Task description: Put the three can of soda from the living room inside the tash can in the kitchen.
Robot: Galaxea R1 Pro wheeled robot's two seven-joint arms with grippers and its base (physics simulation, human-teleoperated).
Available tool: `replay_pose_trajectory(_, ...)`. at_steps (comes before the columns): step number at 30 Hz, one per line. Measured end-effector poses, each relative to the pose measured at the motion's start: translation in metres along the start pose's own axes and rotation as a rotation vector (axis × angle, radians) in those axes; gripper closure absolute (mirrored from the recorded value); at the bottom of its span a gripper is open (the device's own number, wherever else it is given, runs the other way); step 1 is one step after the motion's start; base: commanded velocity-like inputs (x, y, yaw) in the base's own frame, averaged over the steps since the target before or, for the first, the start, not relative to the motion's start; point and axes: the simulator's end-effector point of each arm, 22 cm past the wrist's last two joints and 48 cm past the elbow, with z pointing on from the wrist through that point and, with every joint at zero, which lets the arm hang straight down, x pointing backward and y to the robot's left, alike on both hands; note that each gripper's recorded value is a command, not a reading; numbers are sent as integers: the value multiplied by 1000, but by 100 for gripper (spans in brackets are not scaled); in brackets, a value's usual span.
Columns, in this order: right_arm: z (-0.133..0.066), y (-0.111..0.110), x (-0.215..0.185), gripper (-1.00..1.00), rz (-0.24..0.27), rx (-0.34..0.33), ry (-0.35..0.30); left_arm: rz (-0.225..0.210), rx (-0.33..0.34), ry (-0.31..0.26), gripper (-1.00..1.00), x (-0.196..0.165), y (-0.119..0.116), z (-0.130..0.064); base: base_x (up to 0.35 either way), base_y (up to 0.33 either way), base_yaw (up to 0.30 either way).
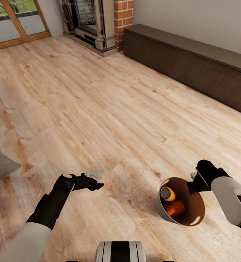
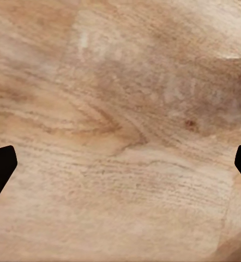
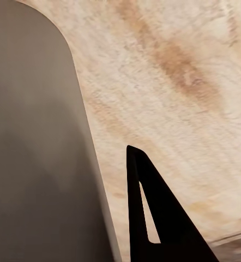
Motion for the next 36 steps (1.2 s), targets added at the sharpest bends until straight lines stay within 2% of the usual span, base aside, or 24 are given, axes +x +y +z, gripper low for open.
replay_pose_trajectory(6,0,0,0,100,1,-1,0,0,1,-2,-100,-1,0,0,0,0,0)
replay_pose_trajectory(10,9,1,-1,100,0,-1,0,0,0,-1,-100,5,1,7,0,0,0)
replay_pose_trajectory(19,9,1,-1,100,2,-1,0,1,1,-4,-100,4,1,7,0,0,0)
replay_pose_trajectory(25,22,2,-3,100,-2,3,0,0,0,0,-100,13,3,18,0,0,0)
replay_pose_trajectory(33,22,3,-3,100,0,-1,0,3,3,-6,-100,12,2,18,0,0,0)
replay_pose_trajectory(36,29,4,-4,100,0,-2,0,2,4,-4,-100,16,3,23,0,0,0)
